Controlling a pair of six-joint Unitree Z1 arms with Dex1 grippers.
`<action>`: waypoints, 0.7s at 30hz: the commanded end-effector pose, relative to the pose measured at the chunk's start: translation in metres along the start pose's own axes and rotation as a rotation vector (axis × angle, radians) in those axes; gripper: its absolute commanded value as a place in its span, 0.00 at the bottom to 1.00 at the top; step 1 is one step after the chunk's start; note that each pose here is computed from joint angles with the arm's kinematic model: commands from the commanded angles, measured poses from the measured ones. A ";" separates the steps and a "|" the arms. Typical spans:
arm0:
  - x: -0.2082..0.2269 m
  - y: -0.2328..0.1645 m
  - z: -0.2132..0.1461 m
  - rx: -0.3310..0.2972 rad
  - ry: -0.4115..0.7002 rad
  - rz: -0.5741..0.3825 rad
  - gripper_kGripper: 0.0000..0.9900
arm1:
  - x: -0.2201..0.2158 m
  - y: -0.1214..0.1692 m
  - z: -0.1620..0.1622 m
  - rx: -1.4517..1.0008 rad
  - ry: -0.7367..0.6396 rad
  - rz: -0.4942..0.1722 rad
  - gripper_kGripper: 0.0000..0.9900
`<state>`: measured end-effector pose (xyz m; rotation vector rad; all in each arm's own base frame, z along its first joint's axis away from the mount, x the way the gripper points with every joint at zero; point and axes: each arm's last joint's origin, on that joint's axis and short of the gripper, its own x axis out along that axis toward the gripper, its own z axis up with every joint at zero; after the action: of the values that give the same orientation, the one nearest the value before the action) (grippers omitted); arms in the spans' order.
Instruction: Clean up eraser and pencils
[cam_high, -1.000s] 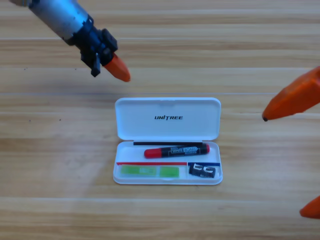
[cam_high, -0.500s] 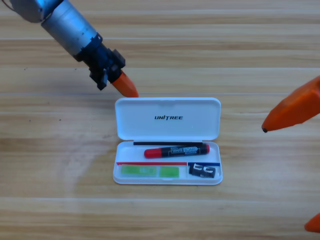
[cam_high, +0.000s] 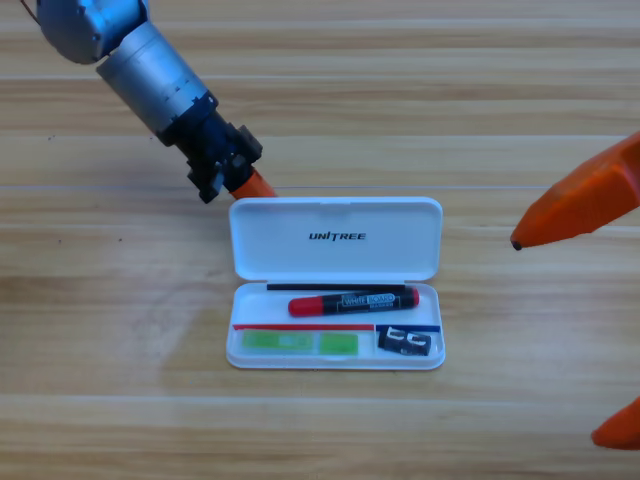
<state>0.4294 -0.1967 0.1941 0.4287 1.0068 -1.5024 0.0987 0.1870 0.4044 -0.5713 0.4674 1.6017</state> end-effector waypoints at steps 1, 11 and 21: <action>0.026 -0.010 0.006 0.011 0.030 -0.072 0.00 | -0.002 0.005 -0.007 0.011 -0.008 0.006 0.98; 0.030 -0.037 0.019 0.045 0.047 -0.103 0.00 | -0.001 0.003 -0.006 0.014 -0.006 0.006 0.98; 0.043 -0.055 0.022 0.062 0.081 -0.137 0.00 | 0.002 0.001 -0.005 0.021 -0.003 0.008 0.98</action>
<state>0.3925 -0.2329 0.1986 0.4676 1.0388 -1.6029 0.0987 0.1871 0.4044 -0.5632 0.4751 1.5983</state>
